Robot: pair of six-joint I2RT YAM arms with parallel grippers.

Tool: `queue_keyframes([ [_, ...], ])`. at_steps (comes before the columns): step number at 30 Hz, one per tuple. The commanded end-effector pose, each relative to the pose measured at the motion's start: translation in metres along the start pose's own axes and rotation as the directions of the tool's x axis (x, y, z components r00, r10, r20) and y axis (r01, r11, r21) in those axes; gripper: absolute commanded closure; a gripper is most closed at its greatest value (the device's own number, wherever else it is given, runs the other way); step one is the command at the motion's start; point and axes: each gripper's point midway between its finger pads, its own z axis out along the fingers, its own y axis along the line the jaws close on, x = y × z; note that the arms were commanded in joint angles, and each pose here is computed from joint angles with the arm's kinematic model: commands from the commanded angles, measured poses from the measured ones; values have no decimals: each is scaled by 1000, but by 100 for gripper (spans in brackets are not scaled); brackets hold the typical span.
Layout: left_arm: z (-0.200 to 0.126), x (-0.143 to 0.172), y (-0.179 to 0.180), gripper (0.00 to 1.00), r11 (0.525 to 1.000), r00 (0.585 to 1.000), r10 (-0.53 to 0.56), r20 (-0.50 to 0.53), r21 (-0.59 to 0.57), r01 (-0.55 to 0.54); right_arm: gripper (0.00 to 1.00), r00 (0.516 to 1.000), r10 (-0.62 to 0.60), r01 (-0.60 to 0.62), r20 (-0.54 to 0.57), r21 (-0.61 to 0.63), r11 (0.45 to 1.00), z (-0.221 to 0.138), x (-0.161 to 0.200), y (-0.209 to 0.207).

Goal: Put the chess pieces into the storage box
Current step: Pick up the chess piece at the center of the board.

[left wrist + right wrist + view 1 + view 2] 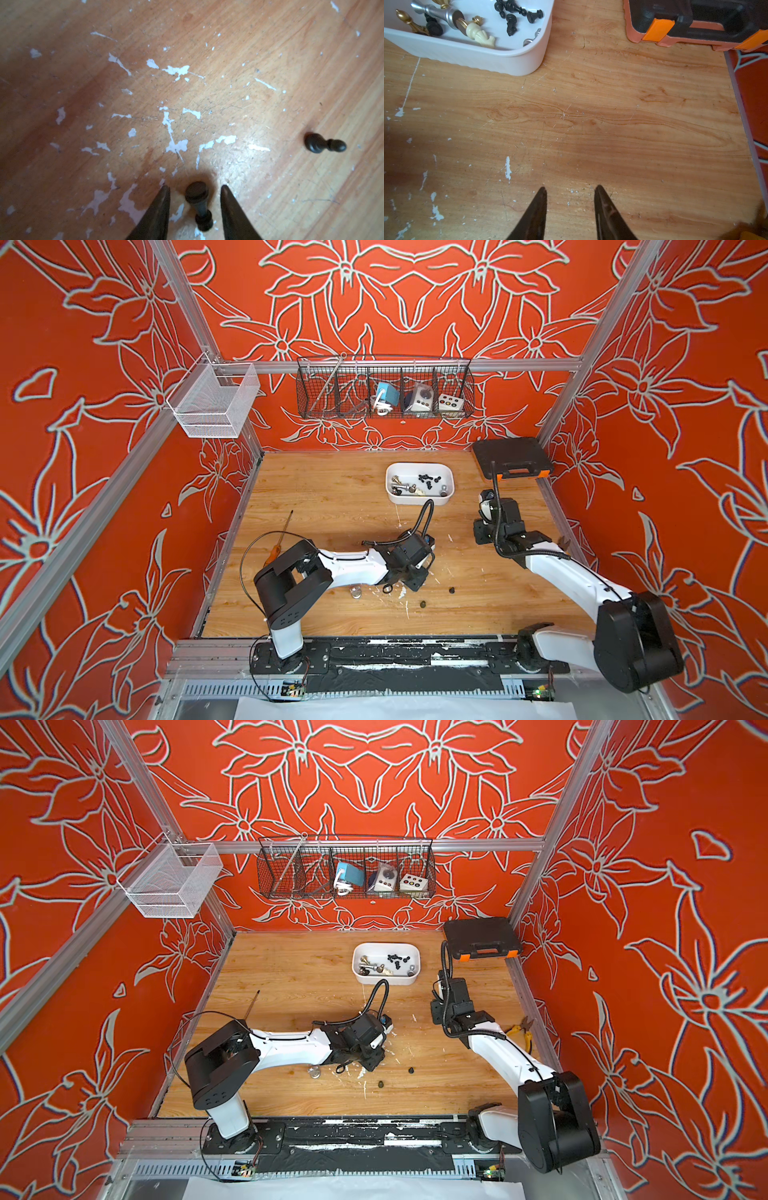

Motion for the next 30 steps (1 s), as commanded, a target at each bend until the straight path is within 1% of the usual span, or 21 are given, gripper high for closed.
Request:
queue_keyframes([
  [1,2,0,0,60,1000,1000,-16,-9,-21,16,60,1000,2,-2,-31,-9,1000,1,6,1],
  [6,7,5,3,64,999,999,-13,-32,-37,12,60,999,2,-2,-43,-14,1000,2,7,1],
  [10,10,3,2,66,999,1000,-13,-24,-34,12,60,999,-2,1,-51,-17,1000,3,7,2],
  [19,11,10,3,70,998,998,22,-59,-58,-26,60,998,-7,6,-55,-18,1000,2,6,2],
  [24,15,18,4,72,995,994,45,-102,-83,-54,60,998,-4,2,-60,-23,1000,4,6,3],
  [28,16,20,2,74,994,993,60,-105,-84,-69,60,998,-6,5,-61,-22,1000,4,6,3],
  [30,17,19,1,77,994,992,65,-105,-85,-74,60,998,-8,6,-64,-23,1000,4,6,3],
])
